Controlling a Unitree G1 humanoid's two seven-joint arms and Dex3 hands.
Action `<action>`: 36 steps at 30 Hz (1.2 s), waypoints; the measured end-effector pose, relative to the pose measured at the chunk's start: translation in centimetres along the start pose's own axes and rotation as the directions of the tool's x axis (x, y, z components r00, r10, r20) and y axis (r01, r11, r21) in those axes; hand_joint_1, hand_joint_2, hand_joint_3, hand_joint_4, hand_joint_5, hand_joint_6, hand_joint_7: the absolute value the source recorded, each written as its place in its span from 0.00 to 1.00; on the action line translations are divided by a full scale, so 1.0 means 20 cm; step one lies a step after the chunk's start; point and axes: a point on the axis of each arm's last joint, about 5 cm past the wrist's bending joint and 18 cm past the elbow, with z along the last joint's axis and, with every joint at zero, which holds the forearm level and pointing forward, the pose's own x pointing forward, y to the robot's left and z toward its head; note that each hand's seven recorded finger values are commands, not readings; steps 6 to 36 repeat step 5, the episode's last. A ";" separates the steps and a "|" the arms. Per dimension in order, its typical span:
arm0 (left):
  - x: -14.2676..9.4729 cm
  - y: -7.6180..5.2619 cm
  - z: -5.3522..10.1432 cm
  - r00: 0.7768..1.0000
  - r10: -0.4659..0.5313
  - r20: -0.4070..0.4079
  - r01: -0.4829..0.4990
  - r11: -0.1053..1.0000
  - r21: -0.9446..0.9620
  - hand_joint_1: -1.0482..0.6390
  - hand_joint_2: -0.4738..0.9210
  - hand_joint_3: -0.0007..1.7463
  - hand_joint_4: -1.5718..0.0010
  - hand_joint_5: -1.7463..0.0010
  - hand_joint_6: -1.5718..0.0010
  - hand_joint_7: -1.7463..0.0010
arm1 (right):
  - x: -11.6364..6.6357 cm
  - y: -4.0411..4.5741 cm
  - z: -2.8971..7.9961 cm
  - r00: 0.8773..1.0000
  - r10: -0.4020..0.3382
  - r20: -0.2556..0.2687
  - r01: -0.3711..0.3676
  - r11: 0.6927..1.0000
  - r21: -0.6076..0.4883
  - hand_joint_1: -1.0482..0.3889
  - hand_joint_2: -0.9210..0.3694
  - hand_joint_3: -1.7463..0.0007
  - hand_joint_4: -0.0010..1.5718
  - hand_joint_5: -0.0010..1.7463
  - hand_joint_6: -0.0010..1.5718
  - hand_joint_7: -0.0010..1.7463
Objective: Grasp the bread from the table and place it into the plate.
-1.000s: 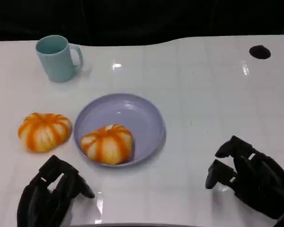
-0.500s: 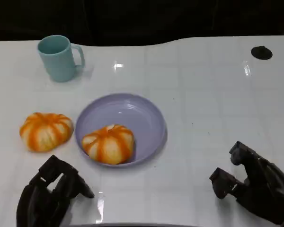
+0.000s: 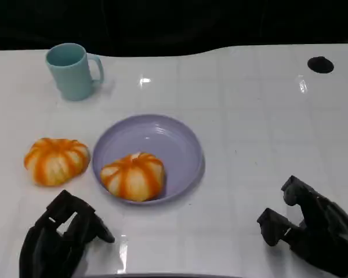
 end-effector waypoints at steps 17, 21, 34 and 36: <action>0.00 0.00 0.00 1.000 0.003 0.001 -0.003 1.000 -0.001 0.28 1.00 0.14 0.60 0.00 0.68 0.13 | 0.00 -0.001 0.00 1.000 0.000 -0.002 0.000 1.000 0.003 0.38 0.00 0.78 0.44 1.00 0.32 1.00; 0.00 0.00 0.00 1.000 0.003 0.001 -0.003 1.000 -0.001 0.28 1.00 0.14 0.60 0.00 0.68 0.13 | 0.00 -0.001 0.00 1.000 0.000 -0.002 0.000 1.000 0.003 0.38 0.00 0.78 0.44 1.00 0.32 1.00; 0.00 0.00 0.00 1.000 0.003 0.001 -0.003 1.000 -0.001 0.28 1.00 0.14 0.60 0.00 0.68 0.13 | 0.00 -0.001 0.00 1.000 0.000 -0.002 0.000 1.000 0.003 0.38 0.00 0.78 0.44 1.00 0.32 1.00; 0.00 0.00 0.00 1.000 0.003 0.001 -0.003 1.000 -0.001 0.28 1.00 0.14 0.60 0.00 0.68 0.13 | 0.00 -0.001 0.00 1.000 0.000 -0.002 0.000 1.000 0.003 0.38 0.00 0.78 0.44 1.00 0.32 1.00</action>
